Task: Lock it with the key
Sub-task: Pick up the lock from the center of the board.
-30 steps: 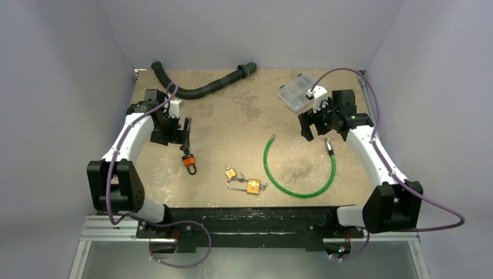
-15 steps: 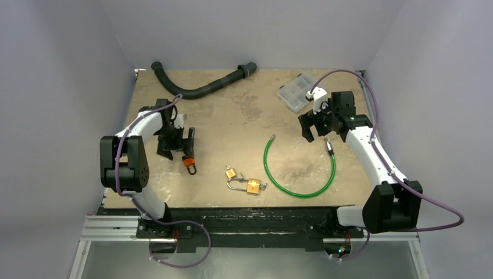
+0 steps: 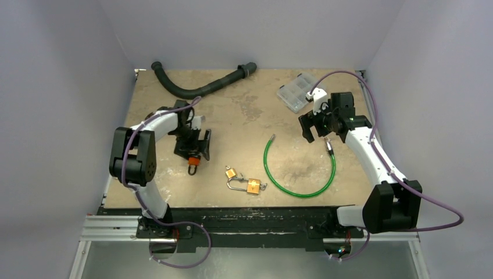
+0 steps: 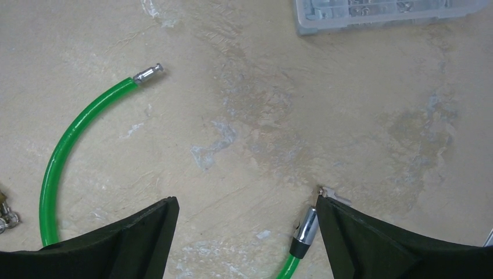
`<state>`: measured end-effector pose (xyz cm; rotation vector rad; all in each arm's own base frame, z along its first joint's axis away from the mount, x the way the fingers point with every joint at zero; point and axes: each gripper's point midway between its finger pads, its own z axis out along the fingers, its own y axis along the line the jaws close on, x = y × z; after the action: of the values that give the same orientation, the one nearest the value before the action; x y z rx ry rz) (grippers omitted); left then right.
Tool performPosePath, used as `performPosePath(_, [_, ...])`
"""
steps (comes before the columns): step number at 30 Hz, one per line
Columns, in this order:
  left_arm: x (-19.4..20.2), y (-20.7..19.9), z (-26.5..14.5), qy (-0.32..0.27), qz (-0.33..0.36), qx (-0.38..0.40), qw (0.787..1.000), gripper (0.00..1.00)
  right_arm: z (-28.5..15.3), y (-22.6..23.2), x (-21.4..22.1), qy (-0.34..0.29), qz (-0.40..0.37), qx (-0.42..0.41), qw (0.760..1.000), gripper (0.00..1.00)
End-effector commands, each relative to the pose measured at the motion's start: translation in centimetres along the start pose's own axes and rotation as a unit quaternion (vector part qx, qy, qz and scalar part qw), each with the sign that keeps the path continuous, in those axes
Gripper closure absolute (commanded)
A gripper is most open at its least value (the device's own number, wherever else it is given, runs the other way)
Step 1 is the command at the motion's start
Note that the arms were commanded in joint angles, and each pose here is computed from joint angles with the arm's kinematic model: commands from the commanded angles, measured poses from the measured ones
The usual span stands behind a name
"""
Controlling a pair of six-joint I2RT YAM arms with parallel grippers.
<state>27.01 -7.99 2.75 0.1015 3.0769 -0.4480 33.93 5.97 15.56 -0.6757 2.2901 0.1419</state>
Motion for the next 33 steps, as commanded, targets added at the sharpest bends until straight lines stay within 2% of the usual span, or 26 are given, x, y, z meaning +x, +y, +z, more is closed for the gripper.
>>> performPosePath(1, [-4.5,-7.3,0.2,-0.068,0.132,0.074,0.986,0.00,-0.4,-0.5,-1.1,-0.021,-0.008,0.011,1.000,0.01])
performPosePath(5, [-4.5,-10.3,-0.4,-0.074,0.232,0.068,0.968,0.00,-0.4,-0.6,-1.4,-0.025,-0.005,0.012,1.000,0.01])
performPosePath(7, [-4.8,-10.1,-1.2,-0.087,0.248,0.054,0.963,0.00,-0.5,-0.6,-1.5,-0.027,-0.005,0.013,1.000,0.01])
performPosePath(10, [-4.8,-9.0,-3.0,-0.109,0.305,0.023,0.946,0.00,-0.8,-0.6,-1.7,-0.031,-0.006,0.013,0.999,0.01])
performPosePath(14, [-4.2,-7.0,-5.3,-0.129,0.401,-0.003,0.907,0.00,-1.0,-0.3,-1.8,-0.036,-0.006,0.007,0.999,0.01])
performPosePath(19, [-3.2,-4.6,-6.5,-0.121,0.503,-0.001,0.856,0.00,-1.3,0.2,-2.3,-0.045,-0.005,-0.006,0.999,0.01])
performPosePath(22, [-2.7,-3.0,-6.2,-0.110,0.563,0.005,0.819,0.02,-1.6,0.6,-2.9,-0.055,-0.003,-0.016,0.998,0.01])
performPosePath(24, [-3.0,-2.4,-6.3,-0.126,0.595,0.009,0.793,0.03,-1.9,0.9,-3.3,-0.063,-0.002,-0.023,0.998,0.01])
performPosePath(27, [-3.3,-2.3,-6.3,-0.151,0.637,0.015,0.756,0.03,-2.3,1.2,-3.7,-0.070,-0.001,-0.030,0.997,0.01])
performPosePath(30, [-2.2,-2.6,-5.0,-0.143,0.686,0.043,0.712,0.05,-2.7,1.2,-4.1,-0.078,-0.003,-0.030,0.997,0.01])
performPosePath(31, [-1.9,-2.7,-4.6,-0.143,0.695,0.052,0.703,0.05,-2.8,1.2,-4.2,-0.081,-0.005,-0.030,0.996,0.01])
performPosePath(33, [-1.8,-3.2,-4.0,-0.149,0.695,0.069,0.700,0.05,-3.0,1.2,-4.5,-0.086,-0.009,-0.029,0.996,0.01])
